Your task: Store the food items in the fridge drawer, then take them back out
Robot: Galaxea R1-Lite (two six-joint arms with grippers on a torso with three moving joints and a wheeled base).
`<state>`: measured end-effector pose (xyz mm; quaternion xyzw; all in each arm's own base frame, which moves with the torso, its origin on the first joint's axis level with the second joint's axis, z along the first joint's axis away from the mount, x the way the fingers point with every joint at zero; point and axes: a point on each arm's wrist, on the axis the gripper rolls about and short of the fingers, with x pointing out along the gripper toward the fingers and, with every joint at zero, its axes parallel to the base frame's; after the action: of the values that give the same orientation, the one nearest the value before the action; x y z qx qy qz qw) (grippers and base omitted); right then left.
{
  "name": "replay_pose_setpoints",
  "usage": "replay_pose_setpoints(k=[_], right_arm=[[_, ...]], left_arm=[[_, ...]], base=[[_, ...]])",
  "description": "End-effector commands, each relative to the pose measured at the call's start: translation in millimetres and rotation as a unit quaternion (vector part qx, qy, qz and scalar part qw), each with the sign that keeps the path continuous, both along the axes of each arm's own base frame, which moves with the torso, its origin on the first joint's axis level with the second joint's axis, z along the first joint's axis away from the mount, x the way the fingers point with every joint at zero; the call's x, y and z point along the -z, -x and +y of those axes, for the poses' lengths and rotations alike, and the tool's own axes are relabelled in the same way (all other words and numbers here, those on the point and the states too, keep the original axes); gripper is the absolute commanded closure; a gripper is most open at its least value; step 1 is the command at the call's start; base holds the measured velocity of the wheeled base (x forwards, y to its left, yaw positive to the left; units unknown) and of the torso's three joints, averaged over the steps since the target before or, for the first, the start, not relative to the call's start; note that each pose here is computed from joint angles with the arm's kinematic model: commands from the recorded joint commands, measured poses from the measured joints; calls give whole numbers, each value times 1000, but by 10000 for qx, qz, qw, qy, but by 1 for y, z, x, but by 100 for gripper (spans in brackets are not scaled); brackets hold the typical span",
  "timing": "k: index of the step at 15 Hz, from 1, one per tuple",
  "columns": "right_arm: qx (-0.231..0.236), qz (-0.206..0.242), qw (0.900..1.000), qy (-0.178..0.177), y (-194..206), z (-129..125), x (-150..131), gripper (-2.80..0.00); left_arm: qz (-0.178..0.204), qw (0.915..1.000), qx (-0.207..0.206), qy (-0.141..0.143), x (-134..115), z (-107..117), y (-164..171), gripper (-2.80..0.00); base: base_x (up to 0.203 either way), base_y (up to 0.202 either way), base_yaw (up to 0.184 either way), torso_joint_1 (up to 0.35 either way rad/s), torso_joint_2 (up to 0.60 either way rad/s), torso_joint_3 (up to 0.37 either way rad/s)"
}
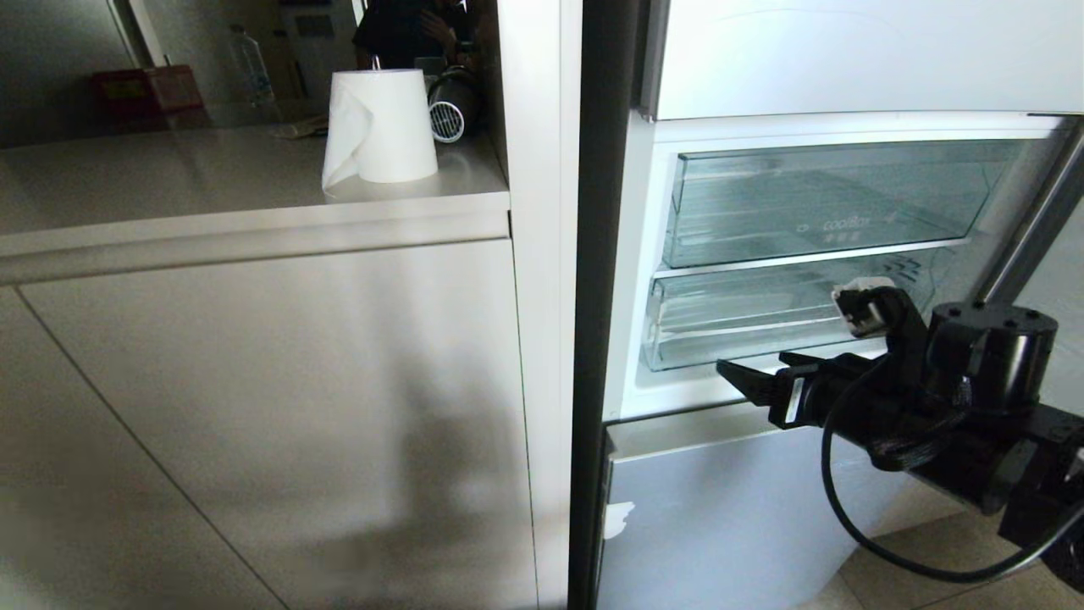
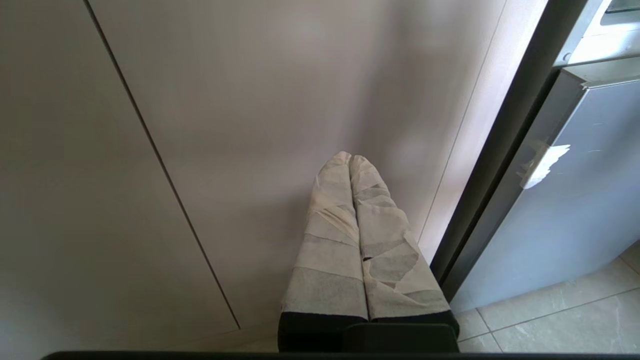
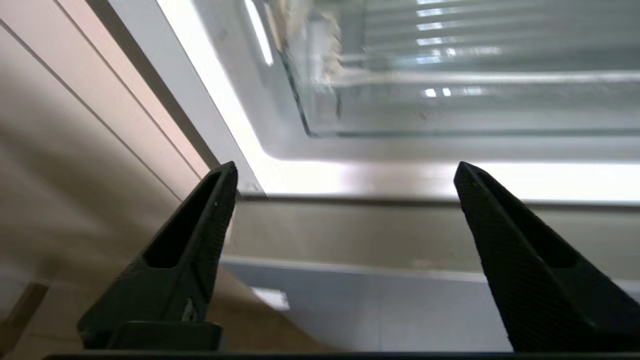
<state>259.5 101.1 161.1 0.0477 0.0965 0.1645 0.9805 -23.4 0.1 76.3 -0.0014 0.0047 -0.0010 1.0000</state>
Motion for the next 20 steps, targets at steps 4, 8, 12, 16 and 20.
replay_pose_setpoints(k=[4, 8, 12, 16, 20], right_arm=[[-309, -62, 9995, -25, -13, 27, 23, -280], [-204, -135, 9997, -15, -12, 34, 20, -280], [-49, -140, 9999, 5, -11, 35, 20, -280], [46, -101, 9999, 16, -15, 35, 24, -280], [38, -274, 9996, -60, -22, 39, 16, -280]], left_arm=[[-1, 10000, -2, 2, 0, 0, 0, 0], [-1, 10000, -2, 2, 0, 0, 0, 0], [1, 10000, -2, 1, 0, 0, 0, 0], [-1, 10000, -2, 2, 0, 0, 0, 0], [-1, 10000, -2, 2, 0, 0, 0, 0]], base=[[0, 0, 0, 0, 0, 0], [0, 0, 0, 0, 0, 0], [0, 0, 0, 0, 0, 0], [0, 0, 0, 0, 0, 0], [0, 0, 0, 0, 0, 0]])
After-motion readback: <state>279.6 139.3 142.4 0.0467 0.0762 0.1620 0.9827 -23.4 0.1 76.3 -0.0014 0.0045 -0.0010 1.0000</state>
